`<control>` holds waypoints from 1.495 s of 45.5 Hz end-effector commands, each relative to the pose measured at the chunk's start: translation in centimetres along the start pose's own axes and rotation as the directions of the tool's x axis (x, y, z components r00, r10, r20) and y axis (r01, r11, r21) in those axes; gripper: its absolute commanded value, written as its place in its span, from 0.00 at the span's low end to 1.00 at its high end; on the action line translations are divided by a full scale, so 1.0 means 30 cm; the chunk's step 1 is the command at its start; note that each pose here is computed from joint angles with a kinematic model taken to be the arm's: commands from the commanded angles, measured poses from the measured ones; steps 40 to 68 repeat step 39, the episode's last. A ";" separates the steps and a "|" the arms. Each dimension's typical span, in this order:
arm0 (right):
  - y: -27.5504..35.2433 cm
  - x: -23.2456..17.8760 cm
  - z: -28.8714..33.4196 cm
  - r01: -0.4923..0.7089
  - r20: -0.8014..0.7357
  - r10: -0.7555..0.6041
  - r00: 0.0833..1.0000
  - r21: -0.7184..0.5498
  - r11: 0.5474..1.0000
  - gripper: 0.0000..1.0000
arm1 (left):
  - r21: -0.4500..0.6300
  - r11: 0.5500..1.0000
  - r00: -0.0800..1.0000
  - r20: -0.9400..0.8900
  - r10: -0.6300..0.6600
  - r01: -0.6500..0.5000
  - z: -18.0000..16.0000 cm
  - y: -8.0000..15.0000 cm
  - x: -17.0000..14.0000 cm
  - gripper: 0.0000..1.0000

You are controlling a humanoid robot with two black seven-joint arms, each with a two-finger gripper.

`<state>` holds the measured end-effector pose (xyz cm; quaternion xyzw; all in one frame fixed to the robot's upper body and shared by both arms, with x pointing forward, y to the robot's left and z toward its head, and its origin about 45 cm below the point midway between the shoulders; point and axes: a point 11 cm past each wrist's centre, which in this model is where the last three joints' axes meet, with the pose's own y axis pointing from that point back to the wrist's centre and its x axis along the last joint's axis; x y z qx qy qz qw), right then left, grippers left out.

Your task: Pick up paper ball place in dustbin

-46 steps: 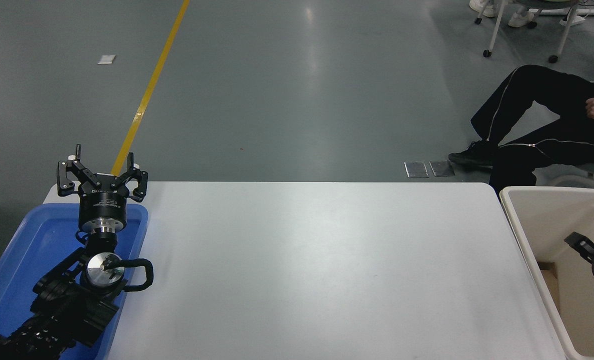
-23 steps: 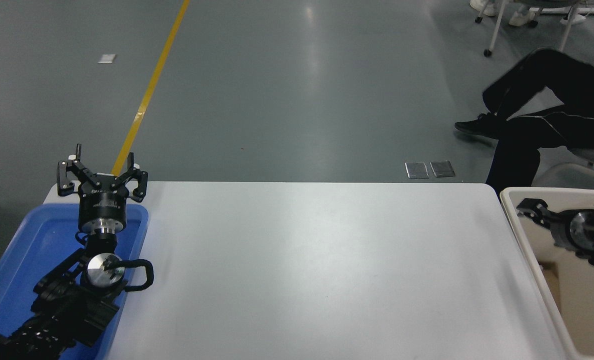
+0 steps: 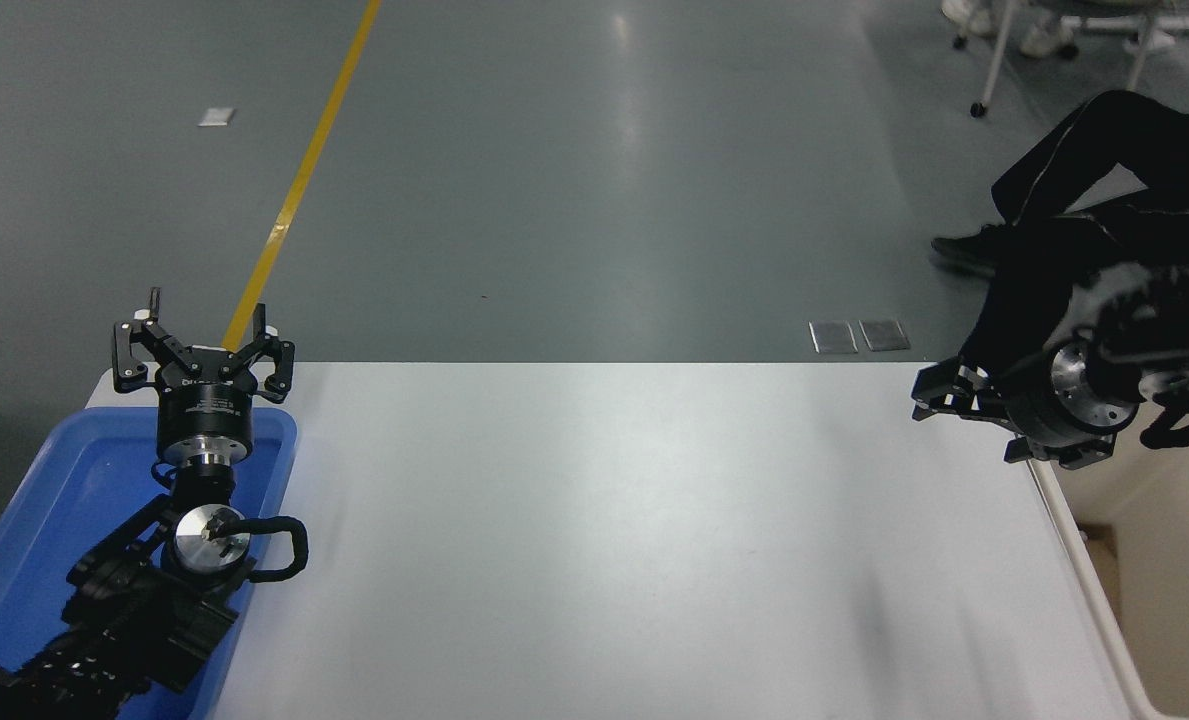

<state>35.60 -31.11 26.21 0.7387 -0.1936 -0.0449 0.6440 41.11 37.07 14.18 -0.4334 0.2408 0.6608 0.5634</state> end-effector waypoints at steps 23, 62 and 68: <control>0.157 -0.068 -0.154 0.125 -0.064 -0.124 0.990 0.015 0.992 1.00 | 0.000 1.000 1.000 0.000 0.001 -0.001 0.000 0.002 0.002 0.99; 0.155 -0.055 -0.114 0.116 -0.034 -0.116 0.993 0.003 0.993 1.00 | 0.000 1.000 1.000 0.000 0.001 -0.001 0.000 0.002 0.002 0.99; 0.155 -0.055 -0.114 0.116 -0.034 -0.116 0.993 0.003 0.993 1.00 | 0.000 1.000 1.000 0.000 0.001 -0.001 0.000 0.002 0.002 0.99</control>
